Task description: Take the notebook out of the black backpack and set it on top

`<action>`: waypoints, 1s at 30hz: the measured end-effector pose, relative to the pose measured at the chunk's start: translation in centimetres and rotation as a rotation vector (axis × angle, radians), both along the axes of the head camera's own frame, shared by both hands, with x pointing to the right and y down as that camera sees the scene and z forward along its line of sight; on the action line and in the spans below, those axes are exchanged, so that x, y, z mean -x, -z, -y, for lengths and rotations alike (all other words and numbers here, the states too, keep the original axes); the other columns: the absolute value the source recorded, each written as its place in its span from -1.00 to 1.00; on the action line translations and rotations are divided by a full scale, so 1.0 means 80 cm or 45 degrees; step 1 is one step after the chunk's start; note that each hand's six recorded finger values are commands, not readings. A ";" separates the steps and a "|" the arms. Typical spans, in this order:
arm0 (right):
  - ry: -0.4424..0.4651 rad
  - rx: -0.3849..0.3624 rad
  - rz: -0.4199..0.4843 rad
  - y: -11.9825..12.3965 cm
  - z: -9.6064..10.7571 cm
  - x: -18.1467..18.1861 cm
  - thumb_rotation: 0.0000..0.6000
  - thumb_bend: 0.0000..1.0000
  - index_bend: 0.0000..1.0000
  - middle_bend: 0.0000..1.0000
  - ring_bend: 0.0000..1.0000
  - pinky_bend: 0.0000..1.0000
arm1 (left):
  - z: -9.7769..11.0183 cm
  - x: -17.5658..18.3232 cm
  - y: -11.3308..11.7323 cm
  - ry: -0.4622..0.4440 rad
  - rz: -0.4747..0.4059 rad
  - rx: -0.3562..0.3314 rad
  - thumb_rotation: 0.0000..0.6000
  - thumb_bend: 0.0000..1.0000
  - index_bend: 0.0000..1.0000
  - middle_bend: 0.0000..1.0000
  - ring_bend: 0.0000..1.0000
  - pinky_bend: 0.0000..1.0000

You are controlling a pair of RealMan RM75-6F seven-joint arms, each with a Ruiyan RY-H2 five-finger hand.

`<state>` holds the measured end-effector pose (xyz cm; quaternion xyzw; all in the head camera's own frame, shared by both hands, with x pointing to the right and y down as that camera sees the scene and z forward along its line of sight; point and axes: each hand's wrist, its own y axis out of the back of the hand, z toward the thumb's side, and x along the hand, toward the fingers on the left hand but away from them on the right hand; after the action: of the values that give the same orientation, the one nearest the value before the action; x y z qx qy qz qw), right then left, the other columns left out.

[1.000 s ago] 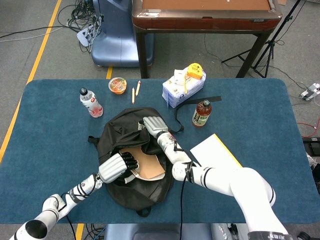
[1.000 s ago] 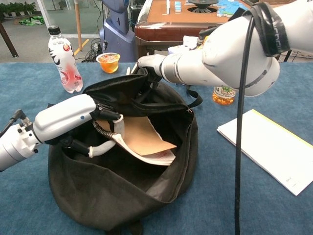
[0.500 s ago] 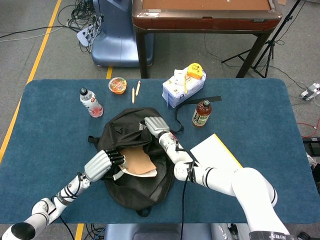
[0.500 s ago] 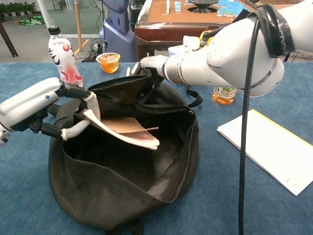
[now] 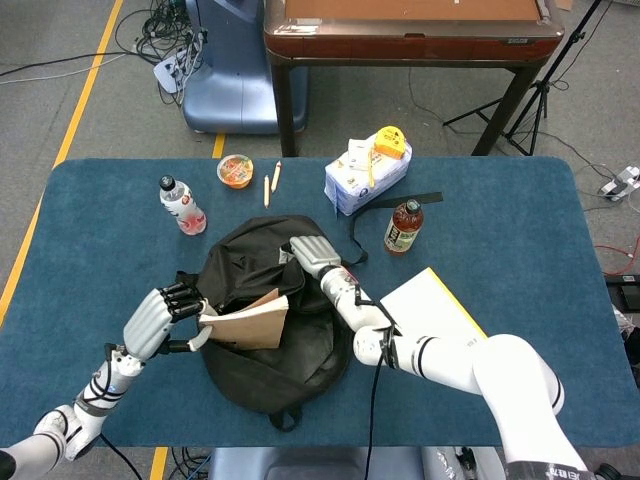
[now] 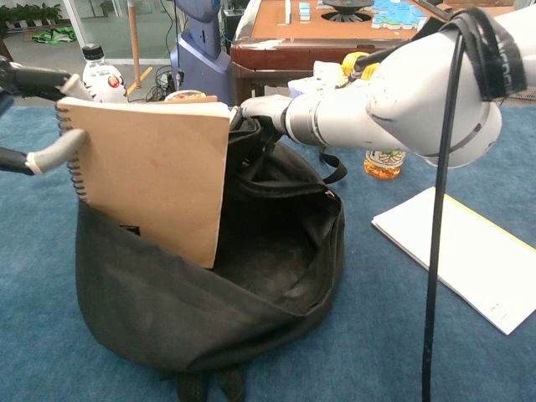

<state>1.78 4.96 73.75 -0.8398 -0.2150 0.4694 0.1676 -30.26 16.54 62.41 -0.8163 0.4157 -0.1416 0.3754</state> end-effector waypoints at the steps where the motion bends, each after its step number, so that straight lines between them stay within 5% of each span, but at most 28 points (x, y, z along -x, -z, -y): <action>1: 0.000 0.000 0.003 0.000 -0.001 -0.001 1.00 1.00 0.48 0.10 -0.03 -0.03 | 0.002 0.003 0.006 0.009 -0.006 -0.006 1.00 -0.01 0.33 0.33 0.06 -0.10; 20: 0.050 -0.017 0.026 0.008 -0.012 -0.005 1.00 0.97 0.48 0.04 -0.06 -0.03 | 0.041 0.071 0.107 0.256 0.025 -0.179 1.00 -0.01 0.33 0.33 0.06 -0.10; 24: 0.076 -0.018 0.031 0.013 -0.016 -0.007 1.00 0.75 0.45 0.00 -0.10 -0.03 | 0.050 0.083 0.115 0.304 0.058 -0.210 1.00 -0.01 0.33 0.33 0.06 -0.10; 30: 0.157 -0.029 0.048 0.029 -0.031 -0.006 1.00 0.24 0.14 -0.16 -0.21 -0.06 | 0.063 0.097 0.116 0.364 0.106 -0.215 1.00 -0.01 0.33 0.33 0.06 -0.10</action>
<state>2.24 7.44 71.40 -0.8582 -0.1714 0.4399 0.2015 -38.03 11.53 53.16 -0.7078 0.5221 -0.1918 0.4355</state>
